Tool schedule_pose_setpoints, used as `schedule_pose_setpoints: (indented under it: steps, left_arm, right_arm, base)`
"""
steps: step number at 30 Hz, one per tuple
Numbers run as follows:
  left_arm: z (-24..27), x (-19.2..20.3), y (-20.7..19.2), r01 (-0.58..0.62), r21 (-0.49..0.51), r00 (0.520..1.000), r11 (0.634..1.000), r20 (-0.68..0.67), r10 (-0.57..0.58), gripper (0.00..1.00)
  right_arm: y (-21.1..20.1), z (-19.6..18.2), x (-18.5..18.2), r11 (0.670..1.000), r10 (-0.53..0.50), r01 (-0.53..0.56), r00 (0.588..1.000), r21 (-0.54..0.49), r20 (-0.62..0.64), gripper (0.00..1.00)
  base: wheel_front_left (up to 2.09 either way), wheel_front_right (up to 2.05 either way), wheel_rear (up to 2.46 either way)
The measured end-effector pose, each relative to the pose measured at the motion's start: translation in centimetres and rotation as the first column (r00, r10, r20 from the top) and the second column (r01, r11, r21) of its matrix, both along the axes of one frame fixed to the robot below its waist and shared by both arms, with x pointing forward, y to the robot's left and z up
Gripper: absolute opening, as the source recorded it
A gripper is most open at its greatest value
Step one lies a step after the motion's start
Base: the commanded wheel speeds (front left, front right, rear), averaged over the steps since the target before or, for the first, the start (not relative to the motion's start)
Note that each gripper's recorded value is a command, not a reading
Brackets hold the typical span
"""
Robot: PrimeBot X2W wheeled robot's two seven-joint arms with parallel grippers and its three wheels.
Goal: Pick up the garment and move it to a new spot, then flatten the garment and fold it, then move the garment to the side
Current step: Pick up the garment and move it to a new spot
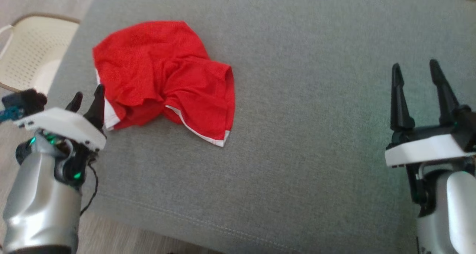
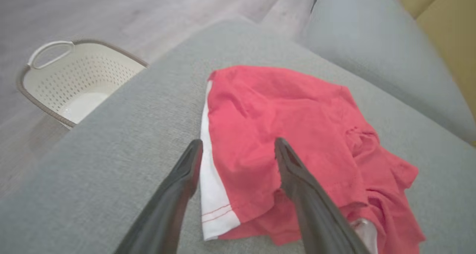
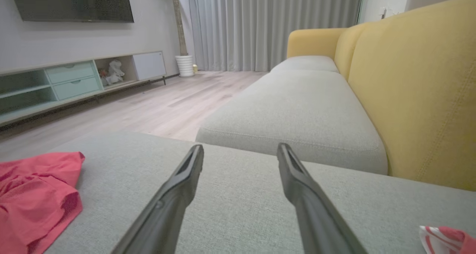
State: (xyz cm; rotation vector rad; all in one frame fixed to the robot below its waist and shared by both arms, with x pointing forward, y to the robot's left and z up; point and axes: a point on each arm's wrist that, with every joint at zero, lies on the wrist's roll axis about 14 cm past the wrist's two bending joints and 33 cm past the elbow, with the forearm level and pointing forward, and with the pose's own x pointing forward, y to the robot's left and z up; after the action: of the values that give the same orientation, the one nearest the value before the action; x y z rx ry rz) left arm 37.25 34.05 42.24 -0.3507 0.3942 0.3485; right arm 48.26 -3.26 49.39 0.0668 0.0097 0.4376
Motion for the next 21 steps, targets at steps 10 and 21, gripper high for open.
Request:
schedule_pose_setpoints:
  steps: [10,21]
  left_arm:
    - [-5.5,2.6,-1.3,0.095,-0.05,0.97,0.994,-0.22,-0.104,1.0]
    - [-7.3,2.9,-1.4,0.102,-0.08,0.942,0.992,-0.312,-0.122,0.0]
  right_arm:
    - [-1.5,-1.6,2.1,0.999,-0.044,0.044,0.999,0.001,-0.028,1.0]
    - [-2.6,-1.9,2.2,0.998,-0.069,0.069,0.997,-0.011,-0.035,1.0]
  base:
    - [0.0,0.0,0.0]
    - [0.0,0.0,0.0]
